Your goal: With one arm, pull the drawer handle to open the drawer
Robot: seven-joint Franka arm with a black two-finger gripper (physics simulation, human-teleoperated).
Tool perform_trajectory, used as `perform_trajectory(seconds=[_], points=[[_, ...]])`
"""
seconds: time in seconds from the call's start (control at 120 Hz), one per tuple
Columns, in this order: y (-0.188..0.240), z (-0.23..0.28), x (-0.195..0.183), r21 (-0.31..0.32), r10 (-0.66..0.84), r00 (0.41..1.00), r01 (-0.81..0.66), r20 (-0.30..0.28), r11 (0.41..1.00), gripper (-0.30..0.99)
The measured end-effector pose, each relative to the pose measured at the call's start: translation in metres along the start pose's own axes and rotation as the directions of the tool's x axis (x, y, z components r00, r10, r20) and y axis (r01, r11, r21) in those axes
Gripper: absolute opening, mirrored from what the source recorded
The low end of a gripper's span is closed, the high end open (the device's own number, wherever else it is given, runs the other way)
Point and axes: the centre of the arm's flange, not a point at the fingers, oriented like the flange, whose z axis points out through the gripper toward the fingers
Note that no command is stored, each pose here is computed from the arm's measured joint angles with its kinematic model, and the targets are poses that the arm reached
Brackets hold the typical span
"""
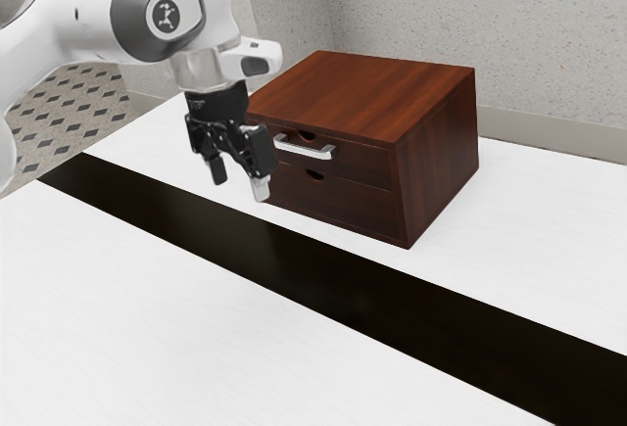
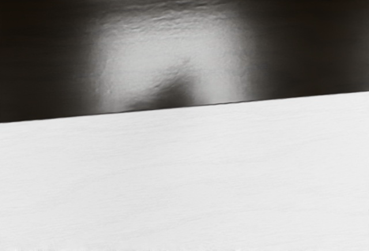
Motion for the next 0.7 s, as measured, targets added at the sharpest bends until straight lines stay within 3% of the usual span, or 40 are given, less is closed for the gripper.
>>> perform_trajectory(seconds=[0.233, 0.358, 0.467, 0.583, 0.7], points=[[-0.001, -0.012, -0.009, 0.0, -0.056, 0.998, 0.056, -0.009, 0.998, 0.69], [0.033, -0.107, -0.066, 0.007, 0.089, 0.971, -0.089, -0.22, 0.996, 0.69], [0.064, -0.123, -0.064, 0.035, 0.309, 0.9, -0.313, -0.308, 0.949, 0.69], [0.079, -0.097, -0.032, 0.093, 0.545, 0.786, -0.544, -0.291, 0.834, 0.69], [0.064, -0.059, 0.002, 0.147, 0.691, 0.695, -0.676, -0.2, 0.722, 0.69]])
